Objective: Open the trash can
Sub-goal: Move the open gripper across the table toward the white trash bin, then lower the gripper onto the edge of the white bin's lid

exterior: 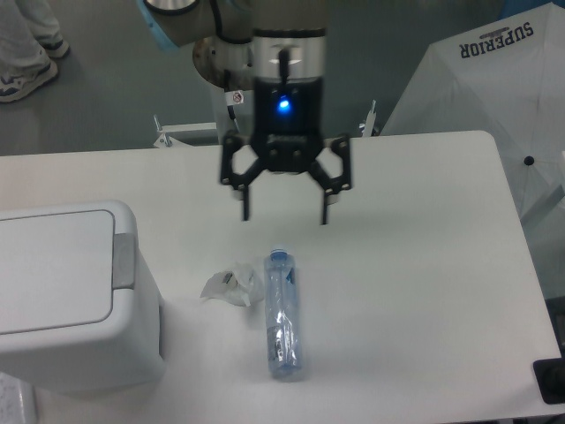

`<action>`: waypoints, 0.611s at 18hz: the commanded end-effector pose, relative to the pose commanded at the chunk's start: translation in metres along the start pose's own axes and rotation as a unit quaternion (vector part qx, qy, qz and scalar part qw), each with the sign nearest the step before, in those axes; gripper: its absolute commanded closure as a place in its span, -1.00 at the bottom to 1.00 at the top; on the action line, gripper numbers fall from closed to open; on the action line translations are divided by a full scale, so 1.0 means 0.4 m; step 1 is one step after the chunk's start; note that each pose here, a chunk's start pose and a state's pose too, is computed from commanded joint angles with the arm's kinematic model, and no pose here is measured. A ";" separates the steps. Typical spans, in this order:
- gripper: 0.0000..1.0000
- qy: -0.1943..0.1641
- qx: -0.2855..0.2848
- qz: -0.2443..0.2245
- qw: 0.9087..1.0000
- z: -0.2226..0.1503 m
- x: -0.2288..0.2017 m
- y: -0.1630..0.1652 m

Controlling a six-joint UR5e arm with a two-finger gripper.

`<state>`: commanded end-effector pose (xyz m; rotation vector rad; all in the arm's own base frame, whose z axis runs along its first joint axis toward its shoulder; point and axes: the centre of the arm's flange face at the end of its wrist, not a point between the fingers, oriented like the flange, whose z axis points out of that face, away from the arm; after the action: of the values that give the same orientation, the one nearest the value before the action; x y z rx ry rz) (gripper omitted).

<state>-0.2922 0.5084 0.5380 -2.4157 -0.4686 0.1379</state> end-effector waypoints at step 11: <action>-1.00 0.032 -0.029 -0.082 0.996 0.089 0.114 0.013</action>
<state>-0.2559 0.5427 0.5081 -2.4173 -0.6472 -0.0247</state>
